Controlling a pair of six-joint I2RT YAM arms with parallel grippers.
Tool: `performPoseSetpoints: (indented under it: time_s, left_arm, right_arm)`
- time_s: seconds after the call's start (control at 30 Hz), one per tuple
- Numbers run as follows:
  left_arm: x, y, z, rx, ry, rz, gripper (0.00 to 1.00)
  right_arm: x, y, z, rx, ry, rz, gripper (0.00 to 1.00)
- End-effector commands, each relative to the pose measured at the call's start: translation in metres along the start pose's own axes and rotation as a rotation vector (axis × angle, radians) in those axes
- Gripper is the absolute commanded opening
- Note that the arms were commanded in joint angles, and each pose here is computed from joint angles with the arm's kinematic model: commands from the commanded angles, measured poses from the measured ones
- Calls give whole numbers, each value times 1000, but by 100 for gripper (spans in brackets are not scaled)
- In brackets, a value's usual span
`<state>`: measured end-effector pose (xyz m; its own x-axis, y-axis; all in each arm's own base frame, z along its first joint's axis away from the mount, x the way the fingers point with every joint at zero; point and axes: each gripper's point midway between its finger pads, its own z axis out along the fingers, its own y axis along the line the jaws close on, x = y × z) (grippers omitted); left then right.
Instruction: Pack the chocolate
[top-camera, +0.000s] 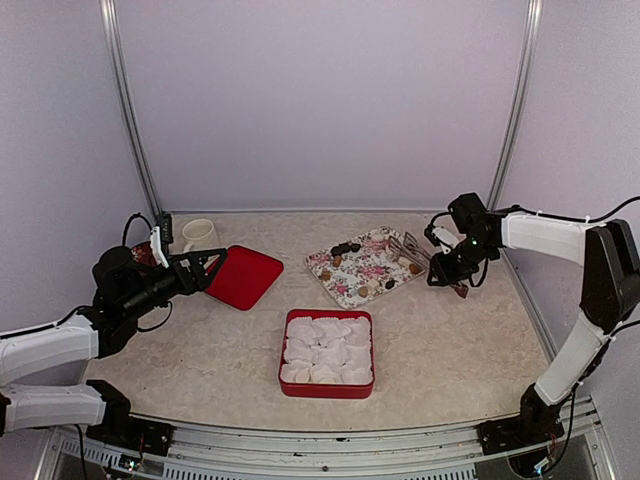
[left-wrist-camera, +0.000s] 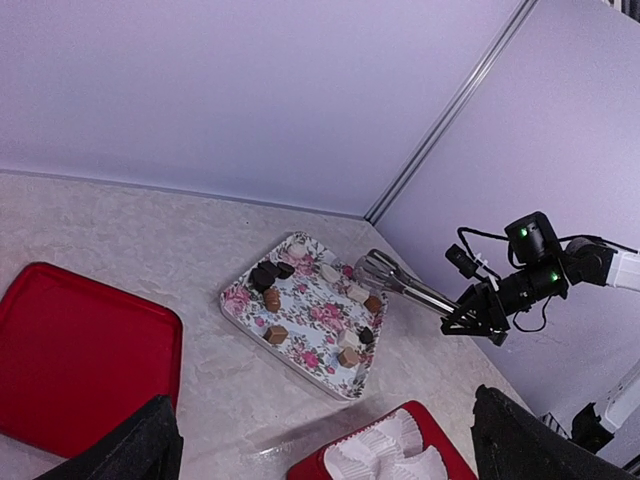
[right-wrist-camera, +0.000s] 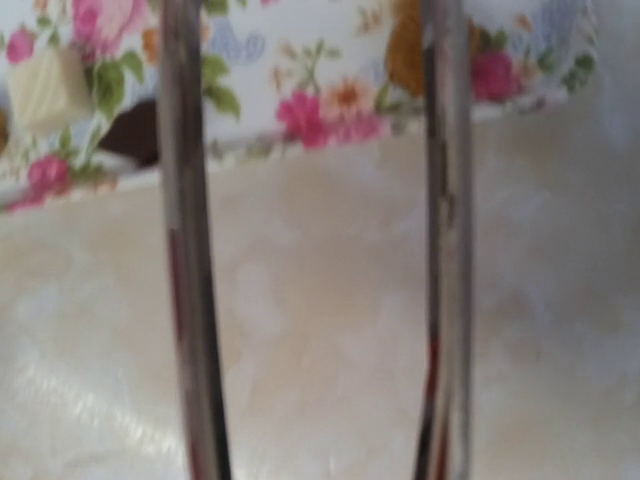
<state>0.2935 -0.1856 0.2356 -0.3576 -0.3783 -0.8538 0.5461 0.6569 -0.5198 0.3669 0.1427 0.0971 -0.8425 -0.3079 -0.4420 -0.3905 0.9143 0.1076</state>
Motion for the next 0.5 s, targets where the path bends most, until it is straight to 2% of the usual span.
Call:
performPoseSetpoints:
  time_s: [0.0, 0.47]
  left_arm:
    - [0, 3, 2, 4, -11, 13, 99]
    - [5, 12, 0, -11, -1, 10, 99]
  right_arm:
    - [-22, 0, 6, -19, -62, 8, 39]
    - [-45, -9, 38, 1, -36, -16, 39]
